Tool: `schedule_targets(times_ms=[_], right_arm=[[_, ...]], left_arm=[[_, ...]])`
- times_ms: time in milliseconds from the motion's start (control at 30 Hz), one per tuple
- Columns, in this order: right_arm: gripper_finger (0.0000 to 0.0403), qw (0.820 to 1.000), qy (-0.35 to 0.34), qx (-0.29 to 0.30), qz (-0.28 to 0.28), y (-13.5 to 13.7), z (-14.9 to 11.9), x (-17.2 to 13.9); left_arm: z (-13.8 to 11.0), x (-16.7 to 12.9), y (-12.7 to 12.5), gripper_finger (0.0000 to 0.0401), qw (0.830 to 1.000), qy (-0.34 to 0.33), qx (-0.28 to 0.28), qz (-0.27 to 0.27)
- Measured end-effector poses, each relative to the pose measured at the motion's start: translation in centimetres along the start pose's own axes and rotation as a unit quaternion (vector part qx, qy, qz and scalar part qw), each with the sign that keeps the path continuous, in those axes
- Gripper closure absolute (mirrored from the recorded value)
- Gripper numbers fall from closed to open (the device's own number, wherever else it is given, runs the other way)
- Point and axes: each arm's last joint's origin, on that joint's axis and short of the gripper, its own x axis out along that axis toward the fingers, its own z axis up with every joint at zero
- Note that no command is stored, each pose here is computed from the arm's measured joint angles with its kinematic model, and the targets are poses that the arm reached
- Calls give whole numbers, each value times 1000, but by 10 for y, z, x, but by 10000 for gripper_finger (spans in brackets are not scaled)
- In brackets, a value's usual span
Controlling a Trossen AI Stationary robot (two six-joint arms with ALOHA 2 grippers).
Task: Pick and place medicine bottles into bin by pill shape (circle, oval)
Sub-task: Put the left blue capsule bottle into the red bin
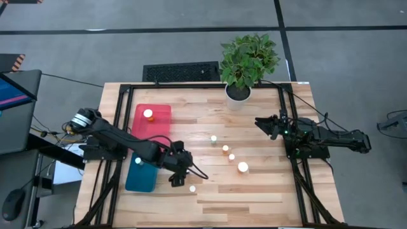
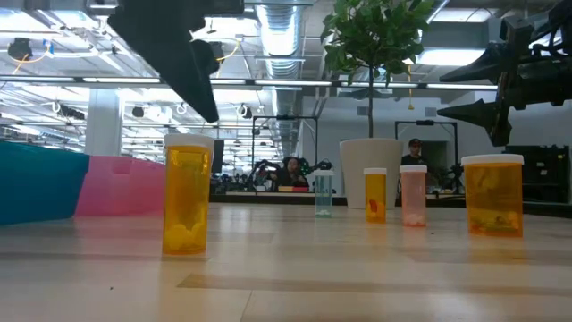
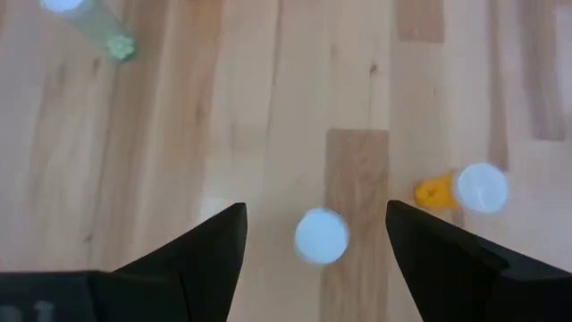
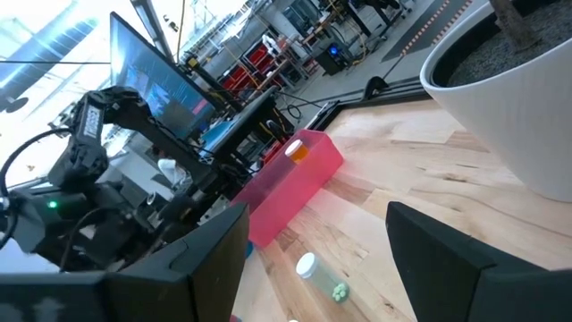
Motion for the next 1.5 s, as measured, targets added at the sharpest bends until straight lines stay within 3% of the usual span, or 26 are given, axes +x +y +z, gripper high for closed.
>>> schedule_targets(times_ms=[433, 833, 1500], right_arm=[[127, 1000, 1, -2, -1, 0, 0, 0], [127, 1000, 1, -10, -1, 0, 0, 0], [127, 1000, 5, -15, -7, -1, -1, 1]], left_arm=[[-13, 19, 8, 140, 1000, 1, -4, -27], [-14, 19, 10, 140, 999, 5, 33, -25], [-16, 39, 10, 155, 998, 31, 36, -42]])
